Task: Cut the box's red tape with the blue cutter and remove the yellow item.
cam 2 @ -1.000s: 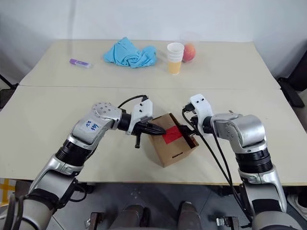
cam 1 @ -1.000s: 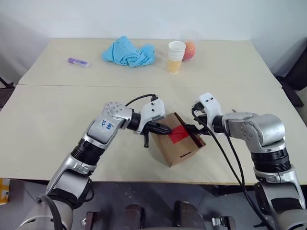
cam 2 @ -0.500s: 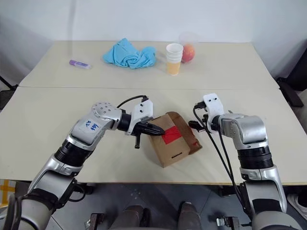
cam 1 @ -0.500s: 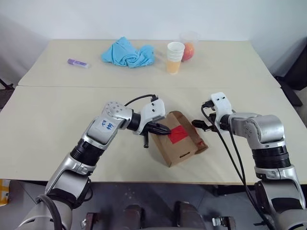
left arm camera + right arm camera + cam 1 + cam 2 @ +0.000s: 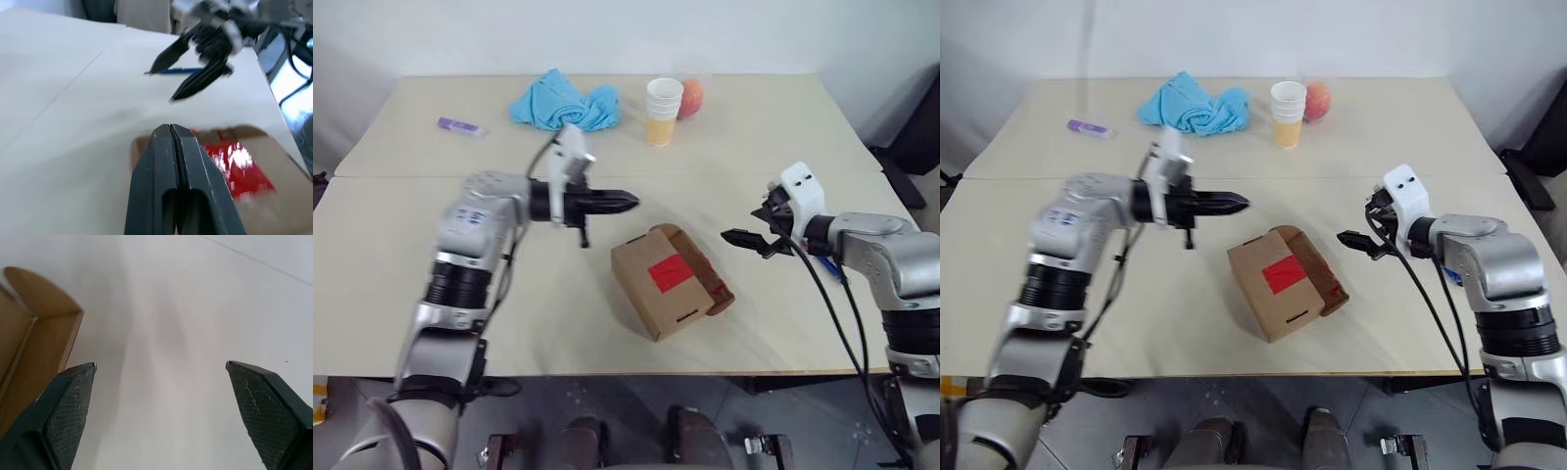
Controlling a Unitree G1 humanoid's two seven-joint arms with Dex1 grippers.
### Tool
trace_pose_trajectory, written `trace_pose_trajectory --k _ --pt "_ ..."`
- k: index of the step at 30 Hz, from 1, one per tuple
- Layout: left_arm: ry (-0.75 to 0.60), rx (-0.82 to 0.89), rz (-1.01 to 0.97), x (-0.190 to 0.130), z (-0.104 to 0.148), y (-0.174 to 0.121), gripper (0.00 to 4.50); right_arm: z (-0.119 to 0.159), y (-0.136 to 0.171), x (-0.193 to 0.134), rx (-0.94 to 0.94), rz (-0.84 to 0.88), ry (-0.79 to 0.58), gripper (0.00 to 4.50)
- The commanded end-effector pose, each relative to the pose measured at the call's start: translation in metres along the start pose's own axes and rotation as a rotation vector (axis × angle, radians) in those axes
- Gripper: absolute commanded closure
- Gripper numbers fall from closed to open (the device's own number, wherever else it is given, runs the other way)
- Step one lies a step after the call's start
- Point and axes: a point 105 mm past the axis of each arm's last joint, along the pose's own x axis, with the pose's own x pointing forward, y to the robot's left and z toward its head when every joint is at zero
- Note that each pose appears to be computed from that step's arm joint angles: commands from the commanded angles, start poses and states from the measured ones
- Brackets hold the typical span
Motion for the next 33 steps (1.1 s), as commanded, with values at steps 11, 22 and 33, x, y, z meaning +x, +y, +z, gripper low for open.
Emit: trace_pose_trajectory --k 11,22,33 --pt "0.282 -0.129 -0.129 0.009 -0.077 -0.057 4.5 -0.004 0.087 0.011 -0.169 0.311 -0.012 0.06" --pt "0.262 -0.09 -0.004 0.04 -0.082 -0.039 4.5 -0.013 0.086 0.011 -0.046 0.236 0.051 0.06" --pt "0.318 -0.039 -0.132 0.013 -0.06 -0.038 4.5 -0.017 0.058 -0.029 0.358 0.23 0.124 0.06"
